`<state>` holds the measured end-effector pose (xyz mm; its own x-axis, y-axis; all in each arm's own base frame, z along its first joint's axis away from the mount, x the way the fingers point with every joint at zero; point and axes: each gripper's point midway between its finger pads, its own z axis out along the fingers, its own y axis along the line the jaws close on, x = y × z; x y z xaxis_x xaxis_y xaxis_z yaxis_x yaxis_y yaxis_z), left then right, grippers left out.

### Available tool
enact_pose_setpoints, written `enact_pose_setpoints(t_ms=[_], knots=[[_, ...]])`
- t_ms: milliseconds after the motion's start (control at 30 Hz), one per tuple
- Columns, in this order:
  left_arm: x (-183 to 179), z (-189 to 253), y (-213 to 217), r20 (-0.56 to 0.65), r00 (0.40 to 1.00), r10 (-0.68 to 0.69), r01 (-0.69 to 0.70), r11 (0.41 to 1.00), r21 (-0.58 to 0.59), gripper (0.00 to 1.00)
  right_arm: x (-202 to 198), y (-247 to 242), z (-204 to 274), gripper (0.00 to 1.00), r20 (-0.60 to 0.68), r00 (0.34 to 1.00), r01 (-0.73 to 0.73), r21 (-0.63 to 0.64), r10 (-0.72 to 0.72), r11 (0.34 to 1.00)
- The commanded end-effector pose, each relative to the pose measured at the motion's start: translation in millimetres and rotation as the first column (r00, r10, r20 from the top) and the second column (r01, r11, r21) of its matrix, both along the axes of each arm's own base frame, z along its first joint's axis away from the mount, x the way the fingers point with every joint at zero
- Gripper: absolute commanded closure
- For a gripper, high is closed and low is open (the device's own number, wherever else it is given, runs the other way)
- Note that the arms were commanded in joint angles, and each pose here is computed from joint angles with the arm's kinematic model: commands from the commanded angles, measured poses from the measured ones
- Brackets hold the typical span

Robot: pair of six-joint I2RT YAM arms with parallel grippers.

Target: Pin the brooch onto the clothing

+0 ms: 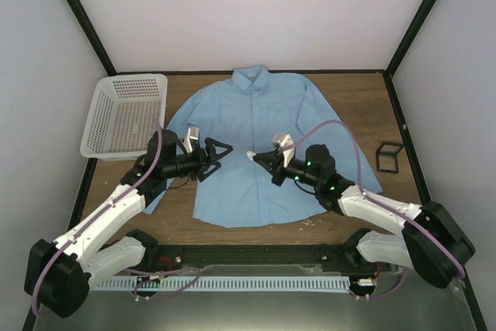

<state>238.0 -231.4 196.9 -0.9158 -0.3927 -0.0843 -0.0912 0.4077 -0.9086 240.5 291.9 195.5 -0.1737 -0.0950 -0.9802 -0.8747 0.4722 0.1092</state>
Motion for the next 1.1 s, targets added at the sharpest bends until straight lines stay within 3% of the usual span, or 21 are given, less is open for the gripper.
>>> enact_pose_setpoints(t_ms=[0,200,367,567,700,1067], knots=[[7,54,-5,0.316,0.947,-0.059,0.068,0.998,-0.019,0.0,-2,-12,17,0.99,-0.42,0.904,0.008,0.192,0.075,0.981],[3,70,-17,0.429,0.897,-0.107,0.159,0.983,-0.089,0.03,-14,-10,62,0.99,-0.548,0.787,-0.076,0.37,0.284,0.926],[1,72,-22,0.442,0.884,-0.154,0.2,0.978,-0.058,0.12,-28,2,82,0.99,-0.555,0.725,-0.233,0.362,0.409,0.903],[-14,78,-31,0.487,0.825,-0.286,0.325,0.946,0.005,0.22,-36,9,82,0.99,-0.571,0.661,-0.356,0.333,0.487,0.873],[-26,82,-38,0.518,0.783,-0.345,0.397,0.918,0.011,0.26,-37,11,80,0.99,-0.584,0.634,-0.385,0.33,0.507,0.862],[-38,73,-54,0.5,0.742,-0.447,0.47,0.878,0.087,0.56,-42,12,80,0.99,-0.577,0.611,-0.436,0.326,0.542,0.839]])
